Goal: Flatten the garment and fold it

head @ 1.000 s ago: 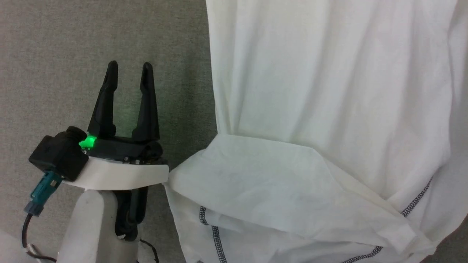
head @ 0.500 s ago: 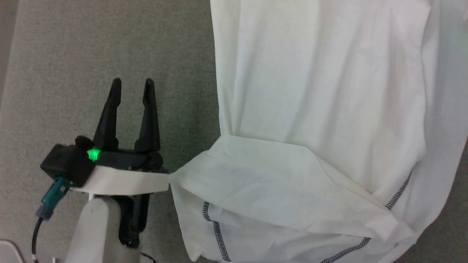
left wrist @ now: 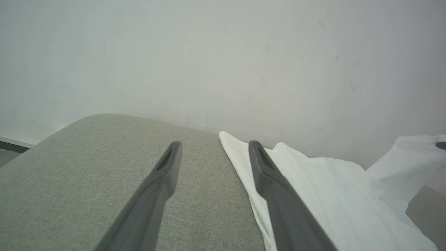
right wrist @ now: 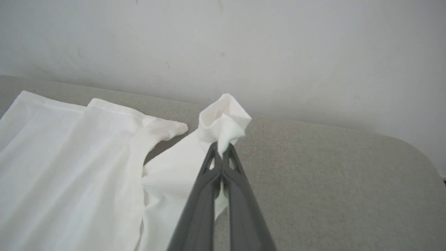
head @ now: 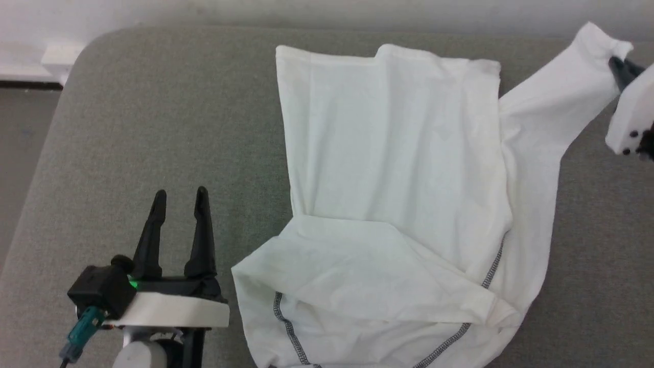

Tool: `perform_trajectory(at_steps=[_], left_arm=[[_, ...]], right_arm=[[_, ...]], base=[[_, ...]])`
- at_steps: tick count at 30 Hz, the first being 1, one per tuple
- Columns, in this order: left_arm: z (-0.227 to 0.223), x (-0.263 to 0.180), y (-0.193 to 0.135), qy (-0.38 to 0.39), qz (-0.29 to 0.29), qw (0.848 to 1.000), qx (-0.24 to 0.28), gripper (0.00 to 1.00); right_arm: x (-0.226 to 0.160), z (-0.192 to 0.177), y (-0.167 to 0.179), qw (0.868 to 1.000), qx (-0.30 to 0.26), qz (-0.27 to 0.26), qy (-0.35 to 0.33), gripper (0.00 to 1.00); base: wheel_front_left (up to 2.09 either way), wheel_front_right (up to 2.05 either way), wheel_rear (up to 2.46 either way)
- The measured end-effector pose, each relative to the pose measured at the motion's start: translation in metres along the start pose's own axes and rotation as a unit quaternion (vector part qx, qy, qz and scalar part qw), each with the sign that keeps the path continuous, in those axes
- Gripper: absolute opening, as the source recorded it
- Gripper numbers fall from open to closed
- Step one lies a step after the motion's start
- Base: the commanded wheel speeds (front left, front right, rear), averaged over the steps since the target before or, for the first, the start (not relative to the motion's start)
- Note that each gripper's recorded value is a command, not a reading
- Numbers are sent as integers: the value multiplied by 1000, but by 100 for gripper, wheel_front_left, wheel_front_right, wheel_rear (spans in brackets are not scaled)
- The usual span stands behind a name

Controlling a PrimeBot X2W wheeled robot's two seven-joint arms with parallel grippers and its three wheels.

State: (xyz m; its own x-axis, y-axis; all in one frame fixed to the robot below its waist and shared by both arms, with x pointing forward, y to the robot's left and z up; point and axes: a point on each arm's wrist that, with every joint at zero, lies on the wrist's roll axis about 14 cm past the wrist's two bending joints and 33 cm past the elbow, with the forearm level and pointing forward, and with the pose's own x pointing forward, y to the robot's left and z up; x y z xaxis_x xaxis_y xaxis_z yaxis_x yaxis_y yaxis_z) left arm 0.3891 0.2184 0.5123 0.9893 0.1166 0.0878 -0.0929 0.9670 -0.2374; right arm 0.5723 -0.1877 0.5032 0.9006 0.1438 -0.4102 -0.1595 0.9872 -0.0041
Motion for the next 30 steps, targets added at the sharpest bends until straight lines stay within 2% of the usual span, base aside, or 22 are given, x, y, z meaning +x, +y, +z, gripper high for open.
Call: perform_trajectory(at_steps=[5,9,13,18,23,27,30], left_arm=[[18,-13,-13,-17,-14,1000,-9,100],[32,-19,-24,-33,-29,999,-15,100],[41,-22,-36,-42,-48,998,-22,100],[44,-26,-46,-45,-62,997,-29,100],[41,-29,-43,-40,-56,997,-32,100],[36,-32,-39,-29,-51,998,-33,100],[31,-35,-35,-21,-44,998,-33,100]], right_arm=[[-70,11,-5,999,-23,1,-39,0],[-122,14,10,997,-35,12,-61,0],[-155,10,41,996,-38,45,-74,0],[-172,-16,107,989,-27,137,-51,0],[-177,-48,183,968,-11,249,-7,0],[-183,-80,238,944,-4,327,40,0],[-185,-91,276,925,-2,375,56,0]], base=[[0,0,0],[0,0,0],[0,0,0],[0,0,0],[0,0,0],[0,0,0],[0,0,0]])
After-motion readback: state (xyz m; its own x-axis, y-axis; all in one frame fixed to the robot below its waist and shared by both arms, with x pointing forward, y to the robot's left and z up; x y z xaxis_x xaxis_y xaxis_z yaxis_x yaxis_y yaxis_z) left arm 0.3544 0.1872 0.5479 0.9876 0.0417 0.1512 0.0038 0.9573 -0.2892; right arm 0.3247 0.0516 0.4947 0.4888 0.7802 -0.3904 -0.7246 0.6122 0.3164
